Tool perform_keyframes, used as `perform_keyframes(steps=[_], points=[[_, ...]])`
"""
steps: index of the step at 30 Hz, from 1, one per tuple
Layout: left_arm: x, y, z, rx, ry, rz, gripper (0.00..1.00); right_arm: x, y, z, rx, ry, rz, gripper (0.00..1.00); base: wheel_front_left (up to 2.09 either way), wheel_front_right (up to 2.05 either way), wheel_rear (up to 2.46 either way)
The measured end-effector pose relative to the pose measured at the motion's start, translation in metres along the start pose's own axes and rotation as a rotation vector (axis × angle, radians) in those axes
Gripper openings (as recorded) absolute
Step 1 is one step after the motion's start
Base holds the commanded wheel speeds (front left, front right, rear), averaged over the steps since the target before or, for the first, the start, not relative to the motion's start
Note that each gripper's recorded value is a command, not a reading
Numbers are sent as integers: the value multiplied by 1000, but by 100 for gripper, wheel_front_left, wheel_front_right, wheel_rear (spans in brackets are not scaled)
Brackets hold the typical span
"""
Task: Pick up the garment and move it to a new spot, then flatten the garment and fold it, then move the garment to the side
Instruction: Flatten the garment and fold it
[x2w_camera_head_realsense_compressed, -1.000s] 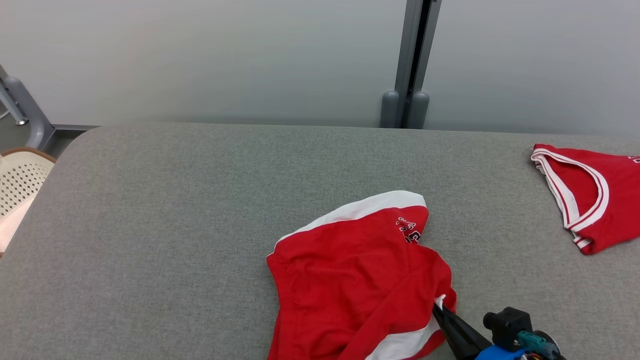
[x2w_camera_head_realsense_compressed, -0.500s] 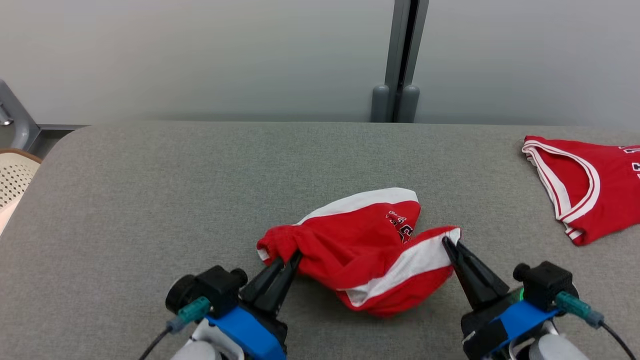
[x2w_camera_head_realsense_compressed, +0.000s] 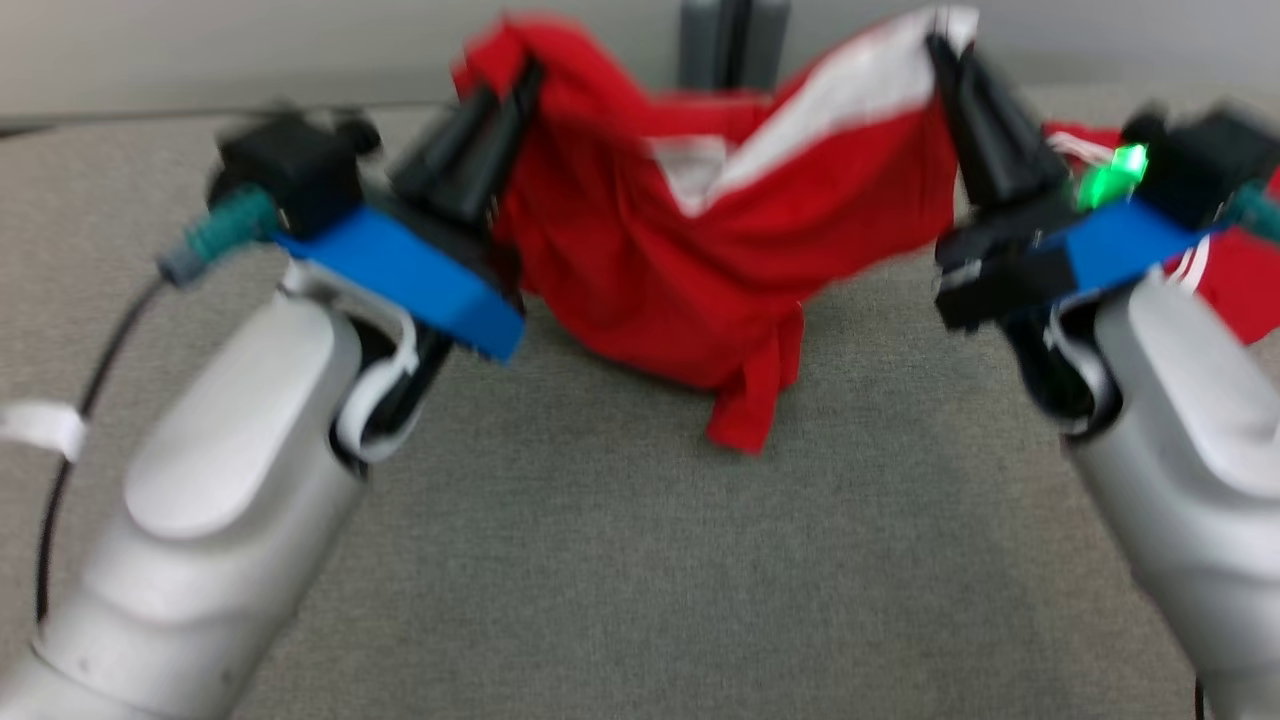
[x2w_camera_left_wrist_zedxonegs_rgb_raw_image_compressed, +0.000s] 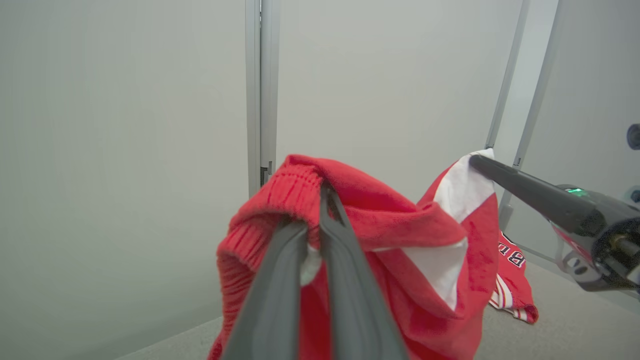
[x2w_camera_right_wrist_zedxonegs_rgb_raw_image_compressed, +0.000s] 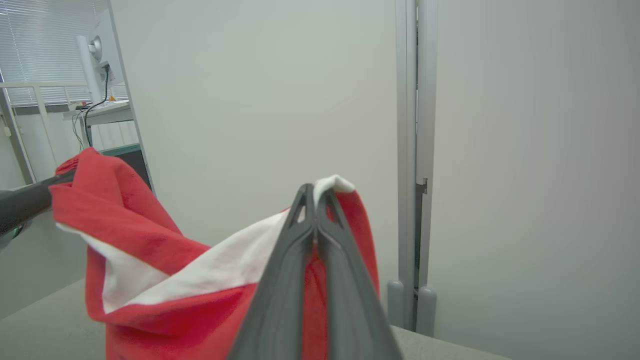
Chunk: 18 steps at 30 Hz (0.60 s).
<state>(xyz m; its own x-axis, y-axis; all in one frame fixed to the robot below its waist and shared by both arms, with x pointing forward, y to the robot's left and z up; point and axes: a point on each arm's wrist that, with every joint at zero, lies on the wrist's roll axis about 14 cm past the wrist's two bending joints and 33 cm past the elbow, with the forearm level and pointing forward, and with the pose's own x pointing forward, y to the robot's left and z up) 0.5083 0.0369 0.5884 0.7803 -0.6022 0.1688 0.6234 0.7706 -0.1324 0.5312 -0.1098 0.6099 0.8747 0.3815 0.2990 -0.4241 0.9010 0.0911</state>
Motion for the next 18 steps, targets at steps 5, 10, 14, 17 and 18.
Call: perform_keyframes(steps=[5,10,14,17,18], points=[[53,33,24,35,-53,1,0,60,-29,28,-33,-79,-22,0,0,0,0],[95,49,59,57,-145,-5,0,108,-45,72,-48,-190,-35,0,0,0,0],[109,52,83,55,-211,-10,0,123,-52,92,-64,-244,-47,0,0,0,0],[113,56,86,37,-231,-3,0,127,-52,99,-72,-264,-44,0,0,0,0],[114,57,83,34,-227,-3,0,128,-52,96,-72,-262,-43,0,0,0,0]])
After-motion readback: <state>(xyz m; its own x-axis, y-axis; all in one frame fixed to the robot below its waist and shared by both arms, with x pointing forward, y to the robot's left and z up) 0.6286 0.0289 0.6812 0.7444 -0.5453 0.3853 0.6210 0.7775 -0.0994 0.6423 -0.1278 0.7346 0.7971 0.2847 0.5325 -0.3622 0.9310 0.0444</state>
